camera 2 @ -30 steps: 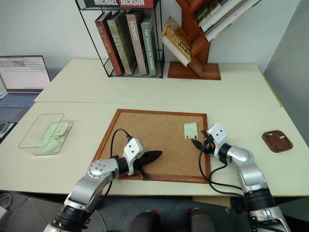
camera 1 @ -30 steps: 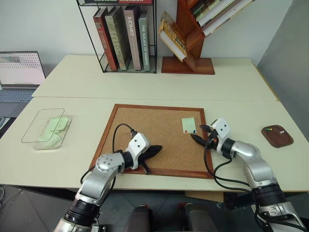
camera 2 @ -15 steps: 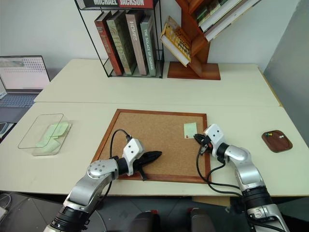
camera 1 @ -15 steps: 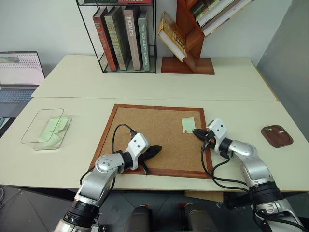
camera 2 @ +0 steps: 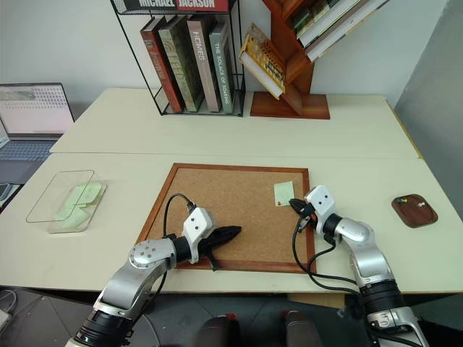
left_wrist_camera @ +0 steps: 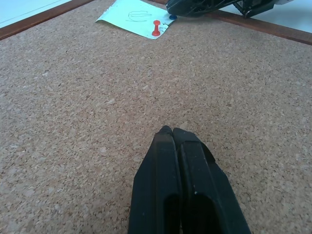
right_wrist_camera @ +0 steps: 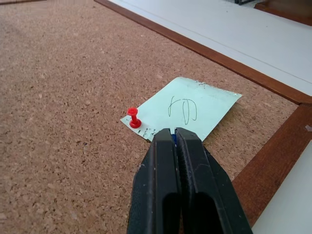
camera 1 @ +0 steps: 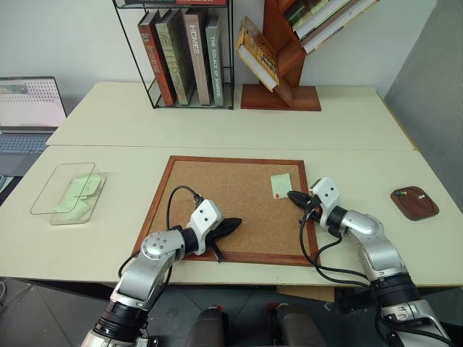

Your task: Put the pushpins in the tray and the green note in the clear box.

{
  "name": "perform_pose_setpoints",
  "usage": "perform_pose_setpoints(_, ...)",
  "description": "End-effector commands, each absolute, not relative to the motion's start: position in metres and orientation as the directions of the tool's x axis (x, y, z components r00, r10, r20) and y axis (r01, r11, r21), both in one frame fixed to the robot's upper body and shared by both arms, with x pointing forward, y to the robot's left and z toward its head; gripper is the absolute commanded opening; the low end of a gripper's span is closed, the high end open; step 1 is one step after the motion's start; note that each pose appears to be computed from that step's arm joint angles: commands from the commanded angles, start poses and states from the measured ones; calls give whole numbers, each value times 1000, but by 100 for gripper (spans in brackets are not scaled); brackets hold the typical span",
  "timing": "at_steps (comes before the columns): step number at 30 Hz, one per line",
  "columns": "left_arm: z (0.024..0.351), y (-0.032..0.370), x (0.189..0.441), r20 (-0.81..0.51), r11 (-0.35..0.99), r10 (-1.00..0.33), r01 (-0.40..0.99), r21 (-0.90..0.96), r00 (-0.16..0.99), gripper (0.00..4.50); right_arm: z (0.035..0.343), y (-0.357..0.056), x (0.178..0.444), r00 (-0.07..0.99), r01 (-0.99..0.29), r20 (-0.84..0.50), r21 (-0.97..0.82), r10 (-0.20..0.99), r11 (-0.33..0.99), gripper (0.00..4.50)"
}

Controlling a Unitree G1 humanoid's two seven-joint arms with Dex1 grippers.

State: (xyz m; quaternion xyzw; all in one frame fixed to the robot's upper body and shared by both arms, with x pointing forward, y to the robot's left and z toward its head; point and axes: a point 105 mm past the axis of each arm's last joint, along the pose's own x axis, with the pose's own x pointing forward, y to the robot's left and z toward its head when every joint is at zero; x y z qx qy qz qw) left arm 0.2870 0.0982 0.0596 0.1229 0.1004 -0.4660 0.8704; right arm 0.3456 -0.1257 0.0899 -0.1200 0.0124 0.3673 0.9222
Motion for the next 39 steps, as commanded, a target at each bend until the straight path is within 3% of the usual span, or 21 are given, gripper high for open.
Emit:
perform_pose_setpoints(1,37,100,277,-370,523,-776,849,74,510,0,121,-125,343,726,-665,11,-244,688,706,3)
perform_pose_setpoints(11,36,98,275,-373,514,-780,854,75,502,0,136,-159,341,804,-573,54,-192,592,797,3)
perform_pose_setpoints(14,35,98,274,-373,512,-781,856,75,500,0,140,-199,345,892,-429,57,-205,448,880,3)
perform_pose_setpoints(17,34,97,275,-374,509,-783,857,75,498,0,139,-251,346,974,-203,44,-261,222,944,3)
perform_pose_setpoints(20,34,97,275,-374,507,-784,858,76,496,0,137,-286,342,997,-56,32,-325,70,944,3)
perform_pose_setpoints(23,34,96,276,-373,502,-786,861,79,493,0,130,-338,328,988,138,-12,-409,-157,902,3)
perform_pose_setpoints(31,33,95,277,-373,496,-789,864,84,489,0,105,-383,306,930,284,-79,-465,-358,838,3)
perform_pose_setpoints(38,32,96,277,-377,498,-786,863,84,490,0,95,-383,305,927,261,-126,-462,-354,847,3)
perform_pose_setpoints(39,32,96,277,-377,498,-786,863,84,490,0,94,-383,305,925,263,-132,-455,-357,851,24)
